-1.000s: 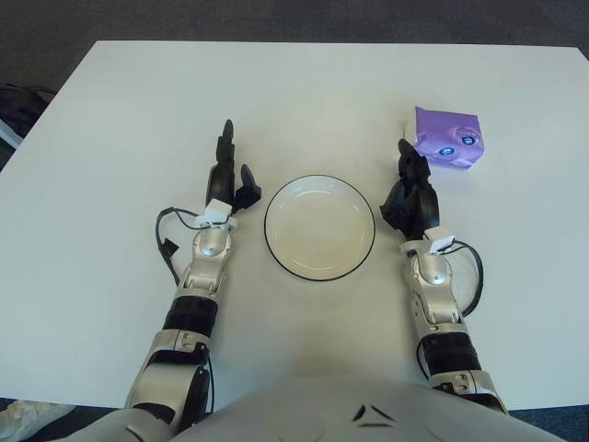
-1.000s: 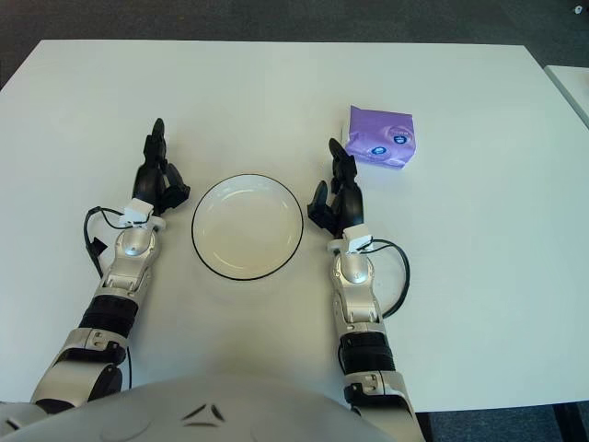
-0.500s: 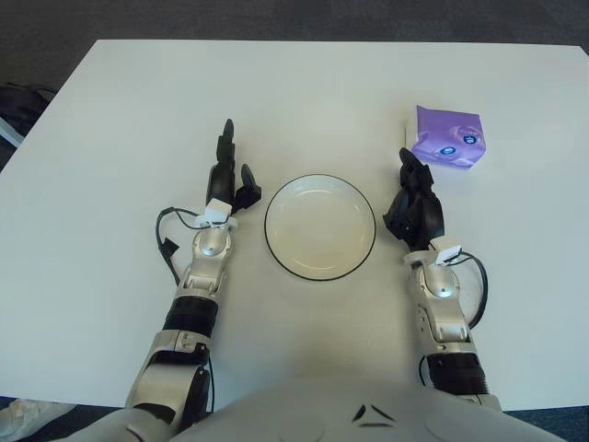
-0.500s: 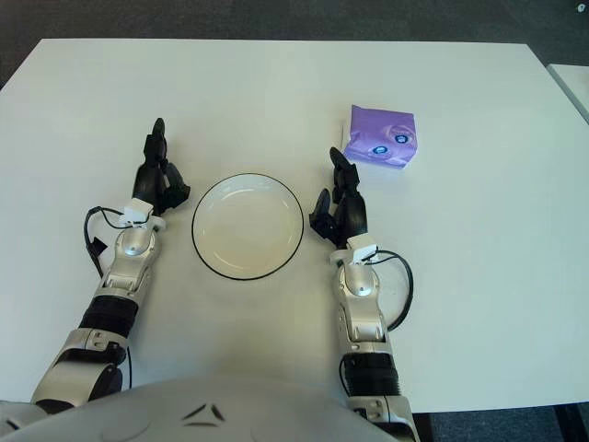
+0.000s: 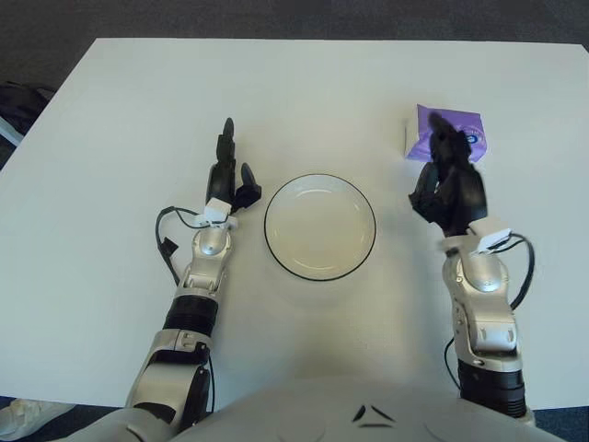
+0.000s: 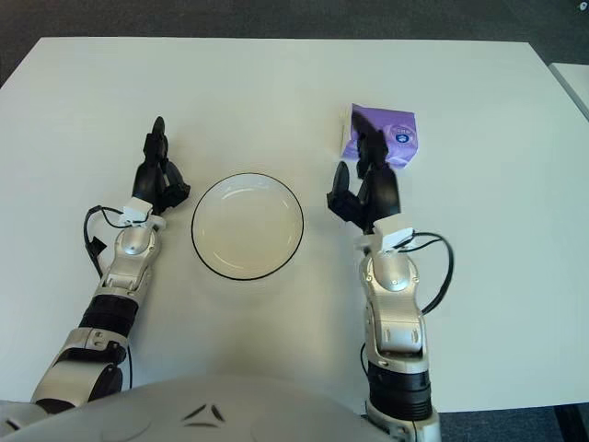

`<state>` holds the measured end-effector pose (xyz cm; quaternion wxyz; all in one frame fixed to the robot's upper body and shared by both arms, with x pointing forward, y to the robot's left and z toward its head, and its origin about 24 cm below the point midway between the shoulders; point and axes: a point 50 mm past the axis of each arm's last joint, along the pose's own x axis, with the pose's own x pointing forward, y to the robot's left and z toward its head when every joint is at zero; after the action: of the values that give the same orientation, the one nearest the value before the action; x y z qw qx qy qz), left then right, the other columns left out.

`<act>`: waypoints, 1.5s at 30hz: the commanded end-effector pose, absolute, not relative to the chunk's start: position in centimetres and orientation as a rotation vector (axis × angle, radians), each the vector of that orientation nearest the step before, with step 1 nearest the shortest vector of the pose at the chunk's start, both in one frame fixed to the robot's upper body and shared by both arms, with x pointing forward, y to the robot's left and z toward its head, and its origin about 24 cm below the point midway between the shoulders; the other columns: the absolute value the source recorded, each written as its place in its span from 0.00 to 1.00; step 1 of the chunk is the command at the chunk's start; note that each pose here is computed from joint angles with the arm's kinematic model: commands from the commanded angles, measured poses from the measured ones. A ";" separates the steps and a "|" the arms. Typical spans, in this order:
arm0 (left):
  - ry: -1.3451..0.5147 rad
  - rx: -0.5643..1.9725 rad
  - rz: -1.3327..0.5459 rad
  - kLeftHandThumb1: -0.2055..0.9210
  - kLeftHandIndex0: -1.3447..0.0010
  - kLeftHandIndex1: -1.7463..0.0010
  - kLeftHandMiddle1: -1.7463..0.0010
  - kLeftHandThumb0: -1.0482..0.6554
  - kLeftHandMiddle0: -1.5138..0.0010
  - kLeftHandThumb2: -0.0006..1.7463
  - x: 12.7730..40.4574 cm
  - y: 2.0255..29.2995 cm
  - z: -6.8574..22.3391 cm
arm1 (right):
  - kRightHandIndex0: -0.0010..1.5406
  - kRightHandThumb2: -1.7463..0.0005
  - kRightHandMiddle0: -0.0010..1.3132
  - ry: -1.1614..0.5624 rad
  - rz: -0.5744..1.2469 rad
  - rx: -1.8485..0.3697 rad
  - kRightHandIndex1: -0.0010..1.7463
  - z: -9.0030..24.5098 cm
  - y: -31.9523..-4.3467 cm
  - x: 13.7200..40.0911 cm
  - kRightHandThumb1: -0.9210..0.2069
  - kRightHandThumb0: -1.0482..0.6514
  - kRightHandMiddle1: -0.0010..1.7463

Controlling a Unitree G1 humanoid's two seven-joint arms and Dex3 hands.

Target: Put the tissue paper into the plate.

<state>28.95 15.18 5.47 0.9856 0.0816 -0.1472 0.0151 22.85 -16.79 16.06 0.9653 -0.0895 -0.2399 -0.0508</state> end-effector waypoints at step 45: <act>-0.080 0.135 0.020 1.00 1.00 0.94 1.00 0.18 0.97 0.61 27.0 15.0 0.6 | 0.07 0.67 0.00 -0.450 -0.197 -1.197 0.00 30.6 -20.6 34.1 0.00 0.16 0.16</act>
<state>29.32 14.80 5.47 0.9871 0.0655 -0.1463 0.0068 33.18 -20.61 30.49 0.8245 -0.5098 -0.2238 -0.1011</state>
